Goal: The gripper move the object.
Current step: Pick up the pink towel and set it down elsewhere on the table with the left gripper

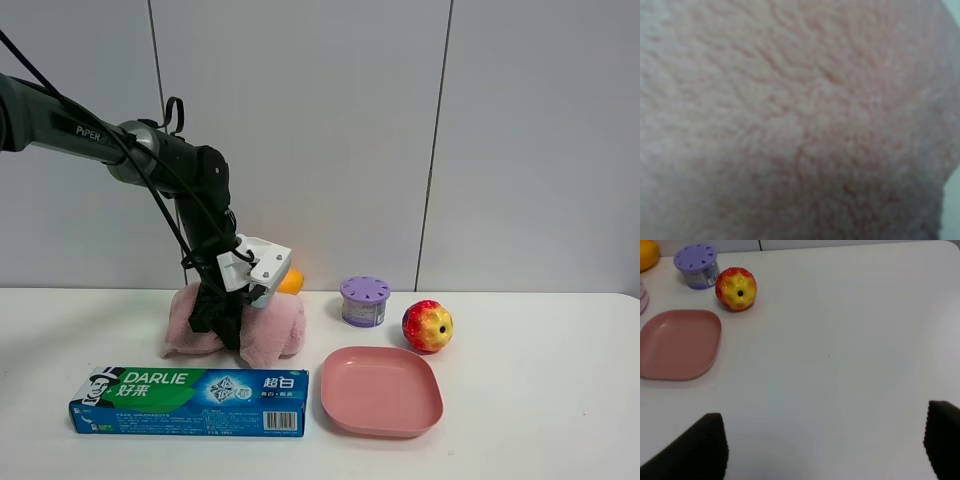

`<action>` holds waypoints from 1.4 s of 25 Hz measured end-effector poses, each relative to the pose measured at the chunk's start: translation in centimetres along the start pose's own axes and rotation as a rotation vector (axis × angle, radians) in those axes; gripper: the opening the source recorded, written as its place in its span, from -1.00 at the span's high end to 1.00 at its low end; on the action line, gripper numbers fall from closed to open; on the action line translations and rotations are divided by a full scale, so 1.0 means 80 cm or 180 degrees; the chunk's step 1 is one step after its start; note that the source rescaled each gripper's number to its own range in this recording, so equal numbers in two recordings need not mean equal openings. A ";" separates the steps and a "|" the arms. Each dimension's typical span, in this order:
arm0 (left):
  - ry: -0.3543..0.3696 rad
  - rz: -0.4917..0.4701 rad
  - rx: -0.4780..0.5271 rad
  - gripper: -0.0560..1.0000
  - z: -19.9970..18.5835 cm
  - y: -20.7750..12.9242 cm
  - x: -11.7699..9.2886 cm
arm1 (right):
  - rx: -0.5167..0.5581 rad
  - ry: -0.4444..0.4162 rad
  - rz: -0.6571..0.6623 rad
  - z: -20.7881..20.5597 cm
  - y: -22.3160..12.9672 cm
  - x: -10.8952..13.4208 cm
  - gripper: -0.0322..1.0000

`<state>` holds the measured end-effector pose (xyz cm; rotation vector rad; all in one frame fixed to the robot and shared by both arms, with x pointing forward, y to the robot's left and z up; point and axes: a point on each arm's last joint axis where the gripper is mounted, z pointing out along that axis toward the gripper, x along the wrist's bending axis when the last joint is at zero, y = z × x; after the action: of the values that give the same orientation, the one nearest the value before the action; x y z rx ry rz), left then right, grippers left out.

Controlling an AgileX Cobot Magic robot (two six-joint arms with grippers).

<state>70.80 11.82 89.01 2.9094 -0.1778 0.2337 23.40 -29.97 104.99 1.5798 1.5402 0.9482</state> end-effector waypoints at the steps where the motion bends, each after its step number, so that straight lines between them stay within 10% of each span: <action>1: -0.0010 0.0026 0.0020 0.89 -0.008 0.001 0.001 | 0.0000 0.0000 0.0000 0.000 0.000 0.000 -1.00; 8: 0.0401 -0.0568 -0.0181 0.89 -0.141 0.042 0.024 | 0.0000 0.0000 0.0000 0.000 0.000 0.000 -1.00; 15: 0.0954 -0.2450 -0.0902 0.89 -0.273 0.102 0.015 | 0.0000 0.0000 0.0000 0.000 0.000 0.000 -1.00; 20: 0.0810 -0.3354 -0.1315 0.89 -0.310 0.149 -0.013 | 0.0000 0.0000 0.0000 0.000 0.000 0.000 -1.00; 35: -0.0041 -0.3920 -0.1254 0.89 -0.242 0.296 -0.096 | -0.0001 0.0000 0.0000 0.000 0.000 0.000 -1.00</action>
<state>57.27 -6.01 111.26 2.1221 1.3290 -0.0418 23.40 -29.97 104.99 1.5796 1.5400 0.9483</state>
